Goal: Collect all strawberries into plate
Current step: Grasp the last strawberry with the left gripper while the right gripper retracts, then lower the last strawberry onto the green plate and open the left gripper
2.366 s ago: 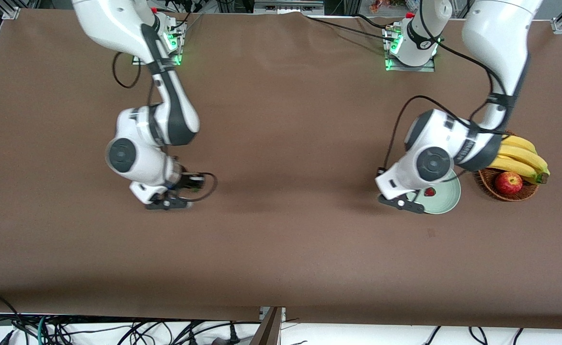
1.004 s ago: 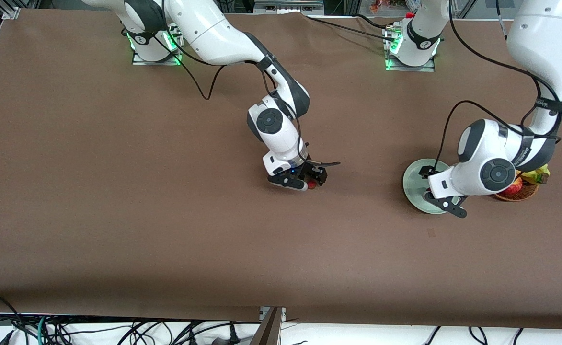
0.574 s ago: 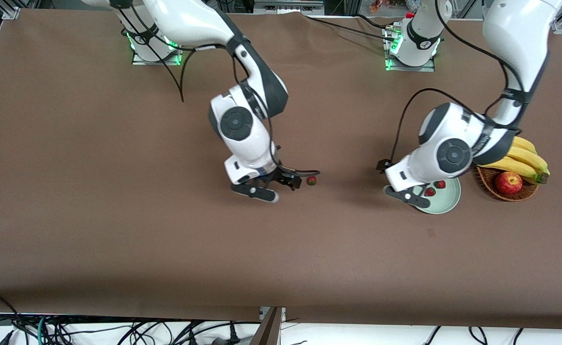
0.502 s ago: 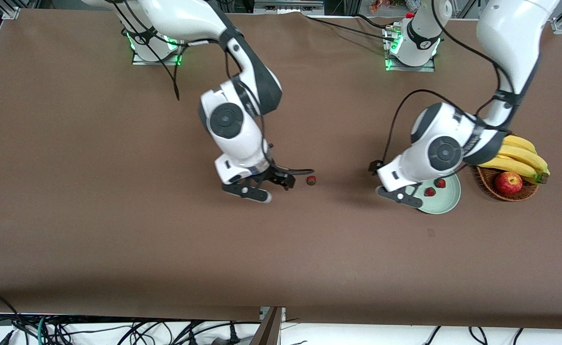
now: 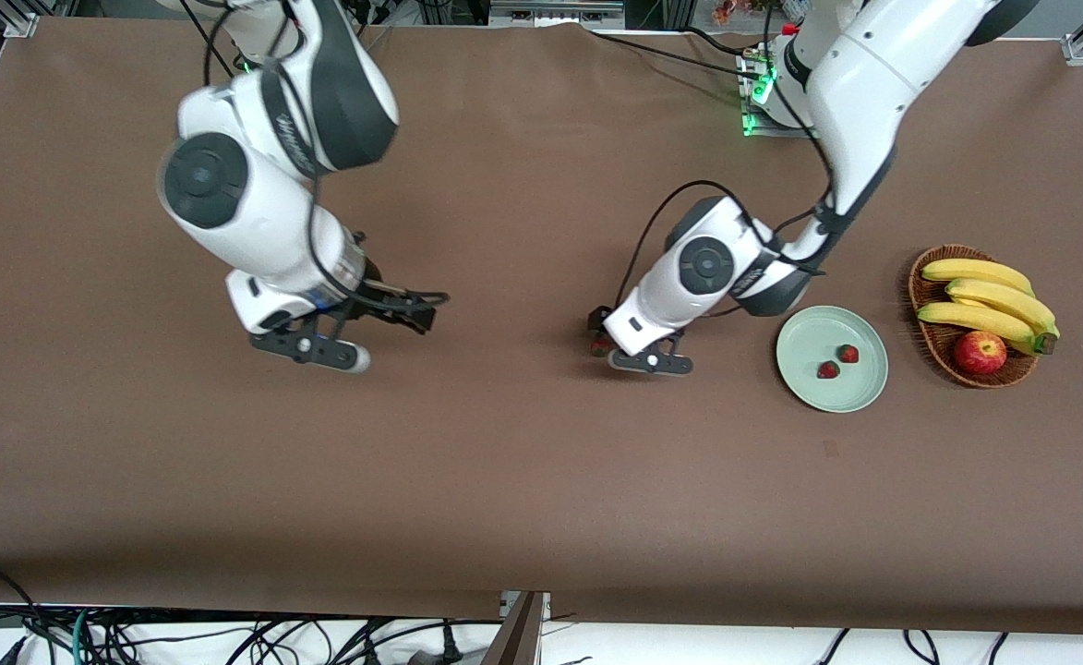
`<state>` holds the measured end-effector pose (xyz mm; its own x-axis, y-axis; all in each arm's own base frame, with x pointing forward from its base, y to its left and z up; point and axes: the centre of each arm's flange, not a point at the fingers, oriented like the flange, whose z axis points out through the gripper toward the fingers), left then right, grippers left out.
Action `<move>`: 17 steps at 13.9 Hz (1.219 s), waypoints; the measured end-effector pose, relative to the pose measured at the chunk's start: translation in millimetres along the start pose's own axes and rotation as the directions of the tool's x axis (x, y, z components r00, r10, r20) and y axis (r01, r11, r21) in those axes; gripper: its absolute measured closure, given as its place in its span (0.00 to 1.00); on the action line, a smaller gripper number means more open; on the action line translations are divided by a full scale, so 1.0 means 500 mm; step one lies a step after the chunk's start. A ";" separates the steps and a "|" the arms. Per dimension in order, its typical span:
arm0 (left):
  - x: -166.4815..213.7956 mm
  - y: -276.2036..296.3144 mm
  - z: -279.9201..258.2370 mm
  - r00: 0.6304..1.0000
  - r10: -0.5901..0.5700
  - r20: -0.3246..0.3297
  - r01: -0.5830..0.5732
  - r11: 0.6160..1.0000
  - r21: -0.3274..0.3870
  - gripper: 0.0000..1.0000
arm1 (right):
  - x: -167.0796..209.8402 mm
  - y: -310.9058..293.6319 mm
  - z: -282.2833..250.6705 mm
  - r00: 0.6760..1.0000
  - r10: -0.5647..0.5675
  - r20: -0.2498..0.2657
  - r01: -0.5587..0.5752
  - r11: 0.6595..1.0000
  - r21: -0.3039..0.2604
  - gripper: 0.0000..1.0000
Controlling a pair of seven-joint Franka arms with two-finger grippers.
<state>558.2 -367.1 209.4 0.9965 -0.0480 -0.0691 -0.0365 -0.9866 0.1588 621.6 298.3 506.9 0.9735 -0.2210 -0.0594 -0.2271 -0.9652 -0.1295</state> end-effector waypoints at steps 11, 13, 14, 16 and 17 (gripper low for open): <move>0.010 0.069 0.081 0.997 0.050 -0.056 -0.043 0.993 0.114 0.67 | -0.035 0.409 -0.225 0.976 -0.217 0.032 0.219 0.970 -0.105 0.00; 0.017 0.062 0.076 0.998 0.043 -0.054 -0.036 0.992 0.120 0.68 | -0.058 0.456 -0.237 0.971 -0.238 0.024 0.239 0.965 -0.112 0.00; 0.022 0.053 0.066 0.999 0.034 -0.037 -0.028 0.990 0.141 0.68 | -0.065 0.466 -0.240 0.969 -0.246 0.018 0.247 0.962 -0.121 0.00; 0.037 0.018 0.010 1.000 0.015 0.020 -0.019 0.976 0.218 0.68 | -0.074 0.466 -0.242 0.964 -0.264 0.013 0.264 0.956 -0.127 0.00; 0.041 -0.007 -0.027 0.998 0.024 0.058 -0.038 0.965 0.258 0.68 | -0.075 0.461 -0.242 0.963 -0.271 0.010 0.270 0.954 -0.128 0.00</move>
<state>580.0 -362.5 220.7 0.9892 -0.0808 -0.1225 -0.0931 -0.9908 -0.0979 536.2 67.1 598.8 0.9982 0.0497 -0.0320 0.0494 -0.9987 -0.0126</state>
